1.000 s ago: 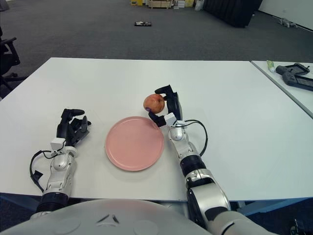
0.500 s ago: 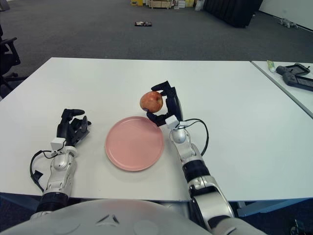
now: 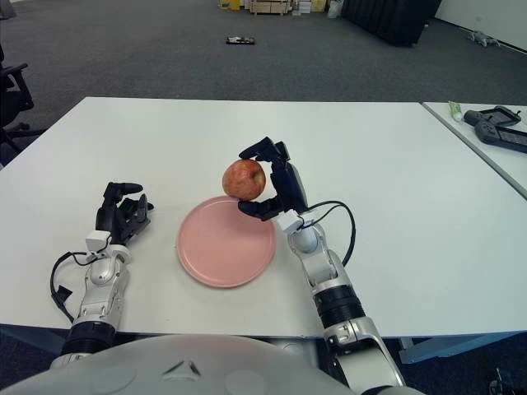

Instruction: Put the apple into the plate.

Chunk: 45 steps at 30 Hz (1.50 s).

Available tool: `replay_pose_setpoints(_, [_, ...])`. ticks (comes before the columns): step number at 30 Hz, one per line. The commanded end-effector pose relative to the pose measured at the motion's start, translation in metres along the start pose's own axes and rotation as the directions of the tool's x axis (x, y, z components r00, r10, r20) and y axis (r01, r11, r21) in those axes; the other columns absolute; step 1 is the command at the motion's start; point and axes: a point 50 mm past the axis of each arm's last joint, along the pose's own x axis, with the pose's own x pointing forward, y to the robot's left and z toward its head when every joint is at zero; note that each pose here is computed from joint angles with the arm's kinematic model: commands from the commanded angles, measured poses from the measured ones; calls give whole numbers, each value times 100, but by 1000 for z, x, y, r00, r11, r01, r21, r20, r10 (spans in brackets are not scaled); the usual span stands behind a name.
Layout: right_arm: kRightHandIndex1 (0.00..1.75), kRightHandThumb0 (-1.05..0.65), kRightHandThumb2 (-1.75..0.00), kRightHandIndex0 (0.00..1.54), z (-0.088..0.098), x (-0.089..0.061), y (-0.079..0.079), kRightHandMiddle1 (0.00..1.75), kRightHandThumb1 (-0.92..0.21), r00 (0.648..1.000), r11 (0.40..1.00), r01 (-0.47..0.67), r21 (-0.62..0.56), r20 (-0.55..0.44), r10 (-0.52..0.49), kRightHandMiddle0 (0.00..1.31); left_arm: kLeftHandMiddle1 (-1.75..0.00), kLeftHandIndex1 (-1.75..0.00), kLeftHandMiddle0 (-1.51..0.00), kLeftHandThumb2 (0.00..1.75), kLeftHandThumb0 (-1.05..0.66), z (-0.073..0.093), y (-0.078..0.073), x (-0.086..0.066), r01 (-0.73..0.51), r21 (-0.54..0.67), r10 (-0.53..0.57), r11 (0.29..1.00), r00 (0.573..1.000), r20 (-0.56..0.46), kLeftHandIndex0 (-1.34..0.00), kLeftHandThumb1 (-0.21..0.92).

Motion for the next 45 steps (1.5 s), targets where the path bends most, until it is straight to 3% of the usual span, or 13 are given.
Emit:
replay_pose_setpoints(1, [175,-50,-139,129,7,1,-2,175,-26,999,999,-29,25,41,28,66,-155,-175,-61,83,-38,-7,1,-3,-15,14,16,1000,999,-49,-33,70])
replay_pose_setpoints(12, [175,-50,-137,130,15,-1,-4,175,-28,964,962,-263,72,50,260,64,-159,-175,-59,86,-38,-6,1,-2,-9,7,10,1000,999,-39,-34,68])
replay_pose_setpoints(21, [175,-48,-132,119,17,0,-4,175,-31,882,882,-472,-5,-4,472,62,-156,-175,-56,81,-38,-7,1,-2,-12,22,13,1000,998,-53,-31,72])
replay_pose_setpoints(27, [175,-45,-118,89,18,-3,-4,175,-42,850,851,-525,-21,-62,523,52,-155,-175,-56,80,-37,-6,1,-2,-10,29,12,1000,998,-57,-31,73])
replay_pose_setpoints(30, [175,-15,-112,63,19,-5,-4,160,-44,838,839,-543,-29,-86,539,47,-155,-175,-57,80,-37,-6,0,-1,-9,29,11,1000,998,-57,-31,73])
replay_pose_setpoints(33, [175,-5,-95,42,20,-6,-5,162,-59,832,834,-551,-32,-97,546,34,-156,-175,-58,80,-37,-5,0,-1,-9,29,11,1000,998,-57,-31,73])
replay_pose_setpoints(34, [175,-4,-93,40,20,-7,-4,162,-60,815,814,-577,-62,-108,570,33,-156,-175,-58,80,-37,-5,0,-1,-9,24,11,1000,998,-57,-31,72])
replay_pose_setpoints(35, [150,-29,-91,26,20,-8,-4,150,-60,801,798,-596,-83,-118,586,21,-156,-175,-59,81,-37,-5,0,-2,-9,20,10,1000,998,-56,-31,72])
replay_pose_setpoints(37, [117,-56,-87,11,20,-9,-4,135,-61,784,775,-621,-119,-133,607,9,-157,-175,-60,82,-38,-5,0,-2,-10,16,10,1000,998,-56,-32,71])
replay_pose_setpoints(40, [88,-70,-83,3,20,-10,-3,117,-62,771,756,-637,-152,-153,618,3,-157,-175,-61,84,-38,-5,0,-2,-7,20,8,1000,999,-47,-33,70])
replay_pose_setpoints(45, [61,-79,-76,0,20,-11,-3,98,-65,766,747,-643,-170,-169,621,0,-157,-175,-60,84,-38,-5,0,-2,-6,22,6,1000,999,-37,-33,70])
